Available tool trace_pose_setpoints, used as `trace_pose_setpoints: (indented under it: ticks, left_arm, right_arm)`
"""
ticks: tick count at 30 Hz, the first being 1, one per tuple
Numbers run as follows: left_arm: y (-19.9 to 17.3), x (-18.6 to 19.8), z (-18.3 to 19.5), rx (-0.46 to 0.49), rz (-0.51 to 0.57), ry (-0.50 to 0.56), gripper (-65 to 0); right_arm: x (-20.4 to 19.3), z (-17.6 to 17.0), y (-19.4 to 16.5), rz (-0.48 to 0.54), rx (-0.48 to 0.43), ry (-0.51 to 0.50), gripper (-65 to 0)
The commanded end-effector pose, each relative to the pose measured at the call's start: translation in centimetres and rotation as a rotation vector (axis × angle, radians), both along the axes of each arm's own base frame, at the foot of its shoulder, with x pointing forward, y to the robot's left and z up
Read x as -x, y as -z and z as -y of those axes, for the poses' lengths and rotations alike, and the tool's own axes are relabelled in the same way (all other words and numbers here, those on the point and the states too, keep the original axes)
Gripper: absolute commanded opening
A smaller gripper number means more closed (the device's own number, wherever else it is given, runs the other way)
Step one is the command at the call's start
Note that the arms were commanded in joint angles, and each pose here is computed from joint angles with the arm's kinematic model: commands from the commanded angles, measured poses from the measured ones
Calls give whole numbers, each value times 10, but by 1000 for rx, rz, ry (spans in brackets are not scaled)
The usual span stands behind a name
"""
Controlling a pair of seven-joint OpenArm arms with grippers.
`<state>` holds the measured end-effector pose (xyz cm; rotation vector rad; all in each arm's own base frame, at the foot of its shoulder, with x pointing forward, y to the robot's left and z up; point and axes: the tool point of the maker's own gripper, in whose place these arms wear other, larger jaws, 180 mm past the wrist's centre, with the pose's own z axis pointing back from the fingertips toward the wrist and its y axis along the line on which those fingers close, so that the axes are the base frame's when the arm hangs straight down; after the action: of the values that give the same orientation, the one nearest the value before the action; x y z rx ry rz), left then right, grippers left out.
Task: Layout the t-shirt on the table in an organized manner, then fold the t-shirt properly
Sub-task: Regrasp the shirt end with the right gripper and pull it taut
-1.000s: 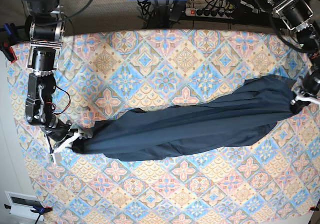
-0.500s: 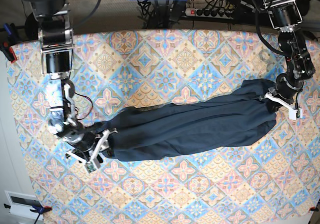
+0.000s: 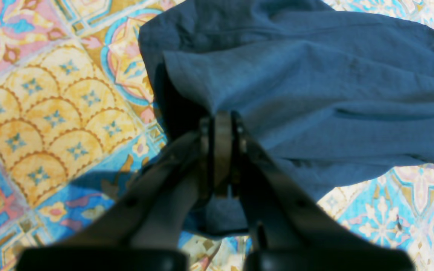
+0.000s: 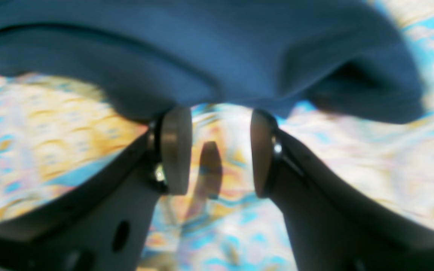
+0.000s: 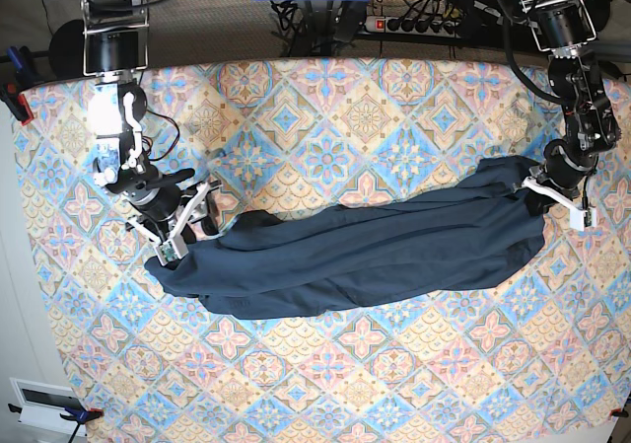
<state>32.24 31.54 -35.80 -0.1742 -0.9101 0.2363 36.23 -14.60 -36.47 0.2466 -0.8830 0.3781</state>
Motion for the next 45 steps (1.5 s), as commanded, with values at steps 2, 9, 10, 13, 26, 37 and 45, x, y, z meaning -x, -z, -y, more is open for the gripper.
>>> trace_pose_setpoints:
  ticks: [2, 9, 10, 13, 26, 37, 45]
  left_arm:
    - [-20, -12, -5, -15, 65, -1, -648]
    - [-24, -13, -2, 25, 84, 0, -648]
    - [-24, -13, -2, 25, 83, 1, -648]
    - [-24, -13, -2, 25, 83, 1, -648]
    - [-24, -13, -2, 26, 83, 0, -648]
    - [-24, -13, -2, 26, 83, 0, -648]
    - [-24, -13, -2, 25, 83, 1, -648]
  right_arm:
    - [-13, 0, -16, 49, -55, 8, -400]
    - [-5, -5, 15, -47, -129, 45, -399]
    - [-5, -10, 17, -53, -146, 48, -399]
    - [-2, -14, 24, -75, -154, 50, -401]
    - [-3, -31, 30, -76, -212, 58, -266]
    - [-30, -29, 19, -53, -223, 70, -251]
    - [-17, -54, 53, -159, -263, 67, -251]
